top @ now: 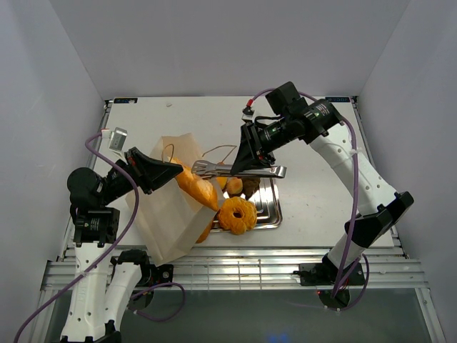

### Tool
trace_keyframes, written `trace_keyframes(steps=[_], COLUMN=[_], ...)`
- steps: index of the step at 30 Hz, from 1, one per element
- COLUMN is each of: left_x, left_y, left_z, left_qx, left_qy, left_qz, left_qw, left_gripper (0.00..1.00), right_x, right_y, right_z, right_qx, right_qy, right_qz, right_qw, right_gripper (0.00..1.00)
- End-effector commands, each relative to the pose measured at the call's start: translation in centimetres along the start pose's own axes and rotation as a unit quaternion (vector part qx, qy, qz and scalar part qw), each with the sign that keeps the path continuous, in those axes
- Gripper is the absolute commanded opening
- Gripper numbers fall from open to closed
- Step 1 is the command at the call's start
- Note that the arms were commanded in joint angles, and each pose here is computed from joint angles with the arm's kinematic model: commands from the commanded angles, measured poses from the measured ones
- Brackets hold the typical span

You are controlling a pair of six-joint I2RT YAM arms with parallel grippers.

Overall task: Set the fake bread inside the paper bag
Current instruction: Place the fake bread in the paper bag.

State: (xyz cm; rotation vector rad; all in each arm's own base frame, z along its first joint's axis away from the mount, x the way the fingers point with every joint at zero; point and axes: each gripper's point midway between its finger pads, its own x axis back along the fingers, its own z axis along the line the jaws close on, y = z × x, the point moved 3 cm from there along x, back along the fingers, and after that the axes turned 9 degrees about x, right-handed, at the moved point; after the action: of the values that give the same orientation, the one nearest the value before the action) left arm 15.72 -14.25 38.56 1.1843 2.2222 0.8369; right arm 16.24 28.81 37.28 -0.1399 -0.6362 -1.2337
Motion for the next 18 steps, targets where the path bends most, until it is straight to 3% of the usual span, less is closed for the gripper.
trace_keyframes(steps=[1, 18], left_x=[0.06, 0.0], left_y=[0.64, 0.85], left_z=[-1.62, -1.54], left_qx=[-0.021, -0.019], left_qy=[-0.018, -0.014], left_qz=[-0.002, -0.008], left_qw=[1.0, 1.0], left_gripper=[0.0, 0.0], right_x=[1.48, 1.66], right_y=[-1.06, -1.85], right_z=[1.81, 1.35], right_qx=[0.032, 0.034], right_qy=[0.027, 0.015], right_qz=[-0.007, -0.002], right_qw=[0.999, 0.999], right_gripper=[0.37, 0.41])
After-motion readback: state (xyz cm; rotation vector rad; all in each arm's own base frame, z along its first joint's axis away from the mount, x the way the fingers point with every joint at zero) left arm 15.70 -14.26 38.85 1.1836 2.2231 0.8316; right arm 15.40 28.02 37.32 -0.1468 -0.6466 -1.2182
